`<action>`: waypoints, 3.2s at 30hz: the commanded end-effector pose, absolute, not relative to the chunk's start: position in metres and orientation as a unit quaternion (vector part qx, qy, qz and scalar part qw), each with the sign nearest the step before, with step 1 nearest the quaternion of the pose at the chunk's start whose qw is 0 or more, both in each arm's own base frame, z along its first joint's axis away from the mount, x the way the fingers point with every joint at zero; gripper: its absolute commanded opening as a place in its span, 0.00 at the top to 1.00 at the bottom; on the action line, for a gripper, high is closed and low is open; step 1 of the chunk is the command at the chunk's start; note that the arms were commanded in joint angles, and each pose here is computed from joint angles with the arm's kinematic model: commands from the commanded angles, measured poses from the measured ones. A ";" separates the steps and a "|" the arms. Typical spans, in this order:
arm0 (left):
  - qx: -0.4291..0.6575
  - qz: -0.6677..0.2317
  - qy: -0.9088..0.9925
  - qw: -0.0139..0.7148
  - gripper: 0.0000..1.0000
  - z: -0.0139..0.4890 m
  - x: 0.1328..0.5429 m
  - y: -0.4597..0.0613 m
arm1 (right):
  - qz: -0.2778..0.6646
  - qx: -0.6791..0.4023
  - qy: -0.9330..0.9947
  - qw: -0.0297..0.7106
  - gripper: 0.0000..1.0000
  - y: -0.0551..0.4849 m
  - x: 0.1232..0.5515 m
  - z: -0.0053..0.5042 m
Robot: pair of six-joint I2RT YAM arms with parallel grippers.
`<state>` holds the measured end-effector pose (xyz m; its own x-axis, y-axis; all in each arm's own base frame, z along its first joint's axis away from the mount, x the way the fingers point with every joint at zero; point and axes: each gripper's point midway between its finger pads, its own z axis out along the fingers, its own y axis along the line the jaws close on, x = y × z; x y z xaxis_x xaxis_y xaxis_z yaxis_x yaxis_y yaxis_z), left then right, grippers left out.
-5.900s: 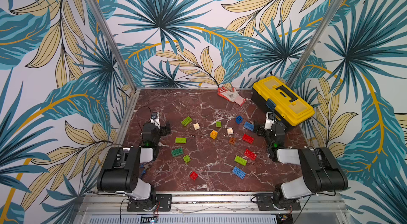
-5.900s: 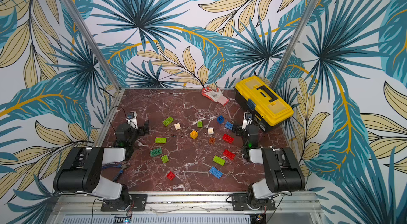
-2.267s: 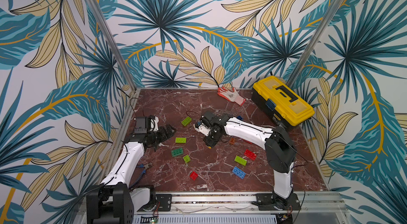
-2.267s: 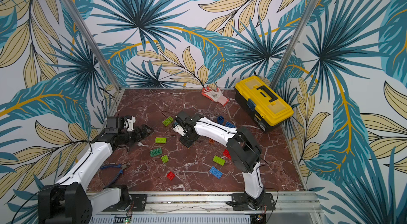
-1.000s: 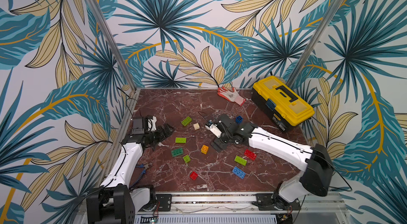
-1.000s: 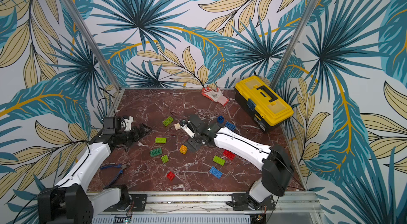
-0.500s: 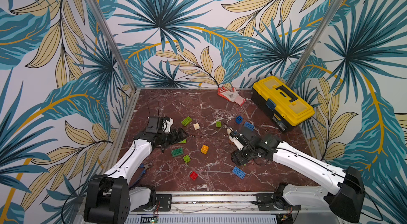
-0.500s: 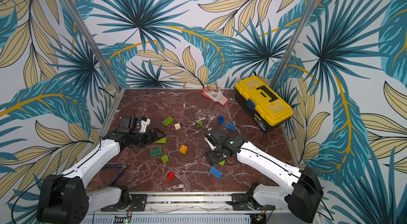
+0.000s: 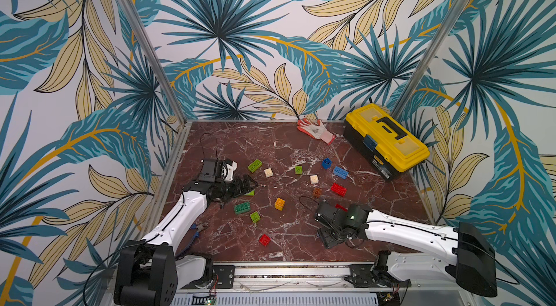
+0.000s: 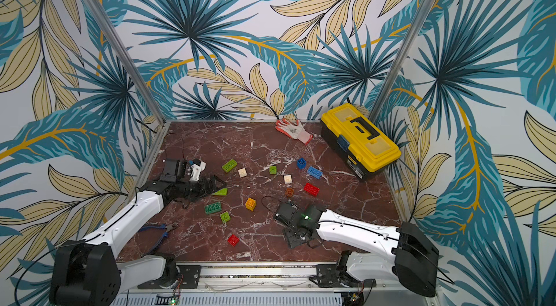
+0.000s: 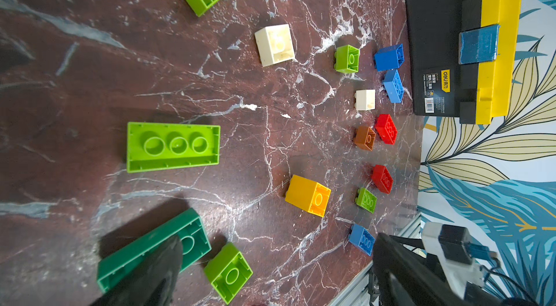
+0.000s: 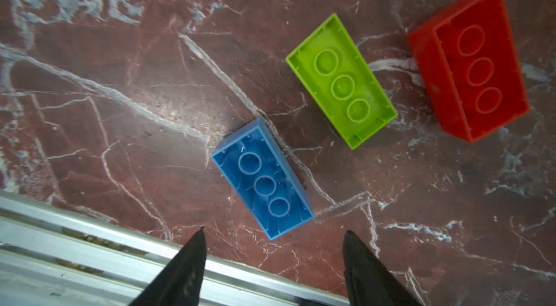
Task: Assemble a carrot with lego
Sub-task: Pick up the lego brick from the center of the board, then assemble the lego brick with the lego brick.
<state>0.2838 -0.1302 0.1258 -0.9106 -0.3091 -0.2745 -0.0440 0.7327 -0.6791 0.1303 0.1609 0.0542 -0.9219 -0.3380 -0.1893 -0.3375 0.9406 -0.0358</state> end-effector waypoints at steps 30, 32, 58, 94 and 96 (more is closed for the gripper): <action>-0.088 -0.342 0.911 0.214 0.01 0.136 0.290 -0.124 | -0.016 -0.197 0.977 0.076 0.70 0.172 0.135 0.019; -0.097 -0.322 0.917 0.215 0.01 0.135 0.288 -0.117 | -0.011 -0.210 0.974 0.083 0.73 0.178 0.139 0.030; -0.151 -0.416 0.886 0.142 0.01 0.130 0.270 -0.139 | 0.113 -0.473 0.873 0.044 0.74 0.336 0.254 0.091; -0.138 -0.437 0.880 0.124 0.01 0.119 0.268 -0.141 | 0.069 -0.517 0.853 0.022 0.73 0.340 0.272 0.055; -0.138 -0.436 0.880 0.124 0.01 0.119 0.268 -0.141 | 0.063 -0.518 0.853 0.019 0.73 0.339 0.271 0.053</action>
<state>0.2684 -0.1400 0.1206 -0.9262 -0.3674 -0.0852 -0.1569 0.5807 -0.7988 0.2735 0.3422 0.0632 -0.4755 -0.8677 -0.1450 -0.8796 0.4669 0.0909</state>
